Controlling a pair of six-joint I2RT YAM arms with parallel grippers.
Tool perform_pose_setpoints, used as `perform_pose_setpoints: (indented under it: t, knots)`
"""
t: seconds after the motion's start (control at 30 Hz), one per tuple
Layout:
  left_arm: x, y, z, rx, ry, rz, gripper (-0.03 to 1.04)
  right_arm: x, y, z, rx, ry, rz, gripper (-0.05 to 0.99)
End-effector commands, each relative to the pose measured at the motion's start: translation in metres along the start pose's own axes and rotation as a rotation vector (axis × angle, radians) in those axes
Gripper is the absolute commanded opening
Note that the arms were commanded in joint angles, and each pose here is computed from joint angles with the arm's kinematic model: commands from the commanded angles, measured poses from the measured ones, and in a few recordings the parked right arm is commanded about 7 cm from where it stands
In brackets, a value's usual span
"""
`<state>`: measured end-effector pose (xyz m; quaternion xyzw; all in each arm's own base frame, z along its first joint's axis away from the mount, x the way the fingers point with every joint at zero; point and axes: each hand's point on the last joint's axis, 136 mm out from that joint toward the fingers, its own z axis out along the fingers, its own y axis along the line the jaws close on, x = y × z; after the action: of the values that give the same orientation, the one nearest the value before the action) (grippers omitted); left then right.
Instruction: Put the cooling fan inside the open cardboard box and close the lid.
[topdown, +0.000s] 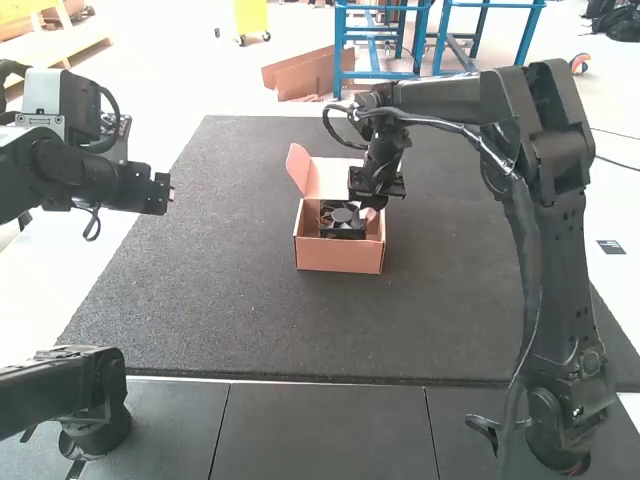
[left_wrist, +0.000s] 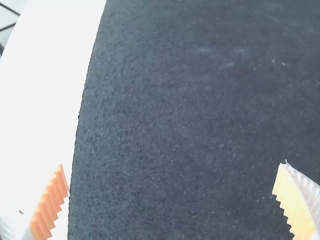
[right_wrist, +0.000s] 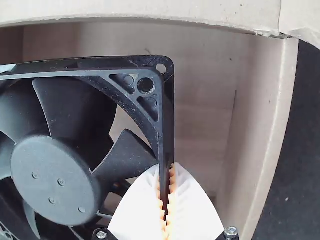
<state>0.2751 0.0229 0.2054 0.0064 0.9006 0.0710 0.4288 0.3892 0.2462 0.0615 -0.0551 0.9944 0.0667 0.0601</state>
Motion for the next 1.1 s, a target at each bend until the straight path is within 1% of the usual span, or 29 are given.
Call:
perform_pose_setpoints:
  t: [0.0,0.03,0.07,0.1,0.13,0.17,0.2,0.23,0.27,0.37,0.4,0.47,0.53,0.67,0.77,0.9,1.0,1.07]
  knots:
    - [-0.011,0.004,-0.009,-0.017,-0.040,0.000,0.97,-0.015,0.000,-0.008,-0.010,-0.045,-0.002,-0.01]
    - [-0.012,0.005,-0.009,-0.018,-0.043,0.000,0.97,-0.014,0.001,-0.007,-0.017,-0.040,-0.002,0.02]
    - [-0.013,0.005,-0.009,-0.018,-0.044,-0.001,0.97,-0.017,0.003,-0.005,-0.029,-0.047,-0.001,0.10]
    - [-0.014,0.005,-0.010,-0.018,-0.047,-0.001,0.97,-0.020,0.008,-0.006,-0.055,-0.054,-0.003,0.23]
    - [-0.015,0.005,-0.010,-0.018,-0.050,-0.001,0.97,-0.021,0.013,-0.009,-0.084,-0.052,-0.004,0.36]
    - [-0.016,0.005,-0.010,-0.019,-0.055,-0.002,0.97,-0.022,0.018,-0.012,-0.106,-0.052,-0.005,0.52]
    - [-0.017,0.005,-0.010,-0.019,-0.057,-0.002,0.97,-0.025,0.023,-0.017,-0.136,-0.056,-0.005,0.74]
    - [-0.019,0.005,-0.011,-0.019,-0.063,-0.003,0.97,-0.027,0.028,-0.023,-0.166,-0.058,-0.006,0.90]
    - [-0.020,0.005,-0.011,-0.020,-0.066,-0.002,0.97,-0.031,0.033,-0.031,-0.194,-0.065,-0.008,0.92]
    - [-0.026,0.005,-0.011,-0.019,-0.080,-0.001,0.97,-0.039,0.040,-0.055,-0.254,-0.080,-0.014,0.92]
    - [-0.029,0.005,-0.011,-0.018,-0.085,0.000,0.97,-0.040,0.044,-0.061,-0.290,-0.088,-0.018,0.92]
    - [-0.033,0.005,-0.009,-0.018,-0.088,-0.001,0.97,-0.049,0.043,-0.095,-0.329,-0.168,-0.023,0.92]
    - [-0.038,0.004,-0.004,-0.018,-0.085,0.000,0.97,-0.052,0.040,-0.126,-0.364,-0.228,-0.055,0.92]
    - [-0.049,0.004,0.007,-0.016,-0.083,0.001,0.97,-0.056,0.018,-0.158,-0.340,-0.323,-0.165,0.92]
    - [-0.062,0.004,0.016,-0.018,-0.098,-0.001,0.97,-0.059,-0.003,-0.182,-0.297,-0.418,-0.189,0.92]
    - [-0.081,0.004,0.028,-0.020,-0.112,0.000,0.97,-0.057,-0.025,-0.201,-0.248,-0.539,-0.220,0.92]
    - [-0.093,0.003,0.041,-0.020,-0.110,0.000,0.97,-0.049,-0.032,-0.205,-0.245,-0.603,-0.235,0.92]
    - [-0.100,0.002,0.050,-0.019,-0.112,0.001,0.97,-0.045,-0.036,-0.205,-0.244,-0.637,-0.221,0.92]
